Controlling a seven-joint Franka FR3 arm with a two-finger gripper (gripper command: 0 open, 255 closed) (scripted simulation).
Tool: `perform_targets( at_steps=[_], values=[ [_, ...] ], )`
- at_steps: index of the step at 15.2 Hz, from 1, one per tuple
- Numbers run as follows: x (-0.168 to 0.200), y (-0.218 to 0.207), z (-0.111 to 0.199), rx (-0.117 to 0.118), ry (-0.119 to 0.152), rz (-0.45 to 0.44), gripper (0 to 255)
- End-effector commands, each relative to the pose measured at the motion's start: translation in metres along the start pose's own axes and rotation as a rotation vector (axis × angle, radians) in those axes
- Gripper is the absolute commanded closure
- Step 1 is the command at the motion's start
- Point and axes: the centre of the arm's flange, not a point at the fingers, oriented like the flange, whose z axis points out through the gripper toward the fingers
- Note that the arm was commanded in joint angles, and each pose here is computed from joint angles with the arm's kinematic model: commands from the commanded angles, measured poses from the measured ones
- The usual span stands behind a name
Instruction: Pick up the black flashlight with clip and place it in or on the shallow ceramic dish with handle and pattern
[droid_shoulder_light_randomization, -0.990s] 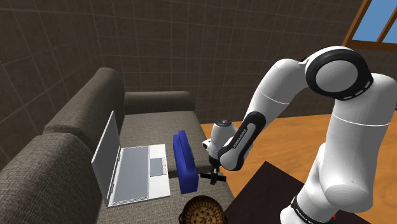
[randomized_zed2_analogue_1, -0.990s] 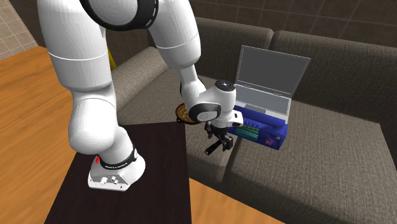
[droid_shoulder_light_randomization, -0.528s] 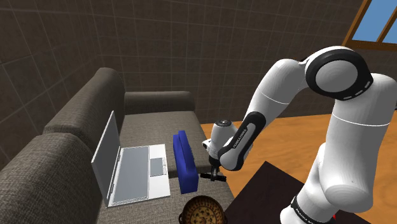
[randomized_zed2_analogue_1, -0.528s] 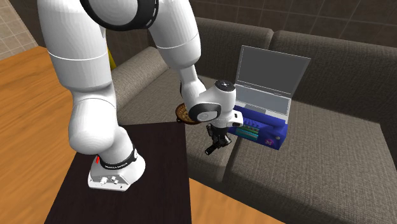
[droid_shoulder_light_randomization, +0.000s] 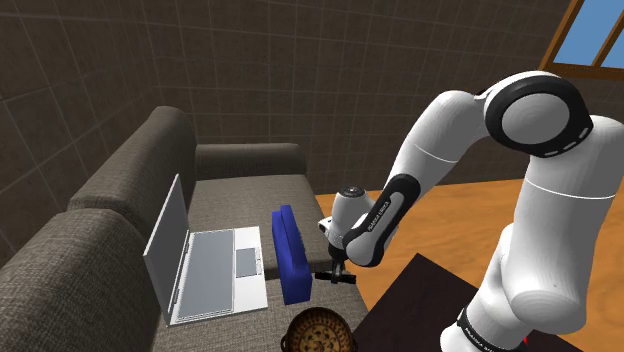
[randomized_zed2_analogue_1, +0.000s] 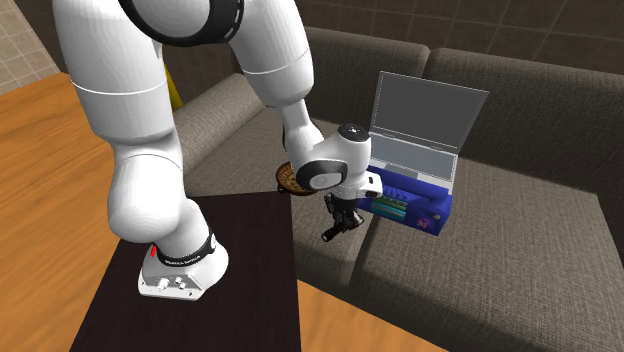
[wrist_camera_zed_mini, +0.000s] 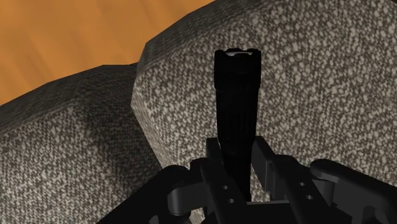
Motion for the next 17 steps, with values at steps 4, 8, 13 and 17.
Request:
perform_targets(
  at_steps=[4,8,13,17],
  values=[
    [0.000,0.000,-0.026,0.000,0.000,0.000,255],
    [0.001,0.000,-0.047,0.000,0.000,0.000,255],
    [0.001,0.000,-0.074,0.000,0.000,0.000,255],
    [0.001,0.000,-0.095,0.000,0.000,0.000,255]
  ],
)
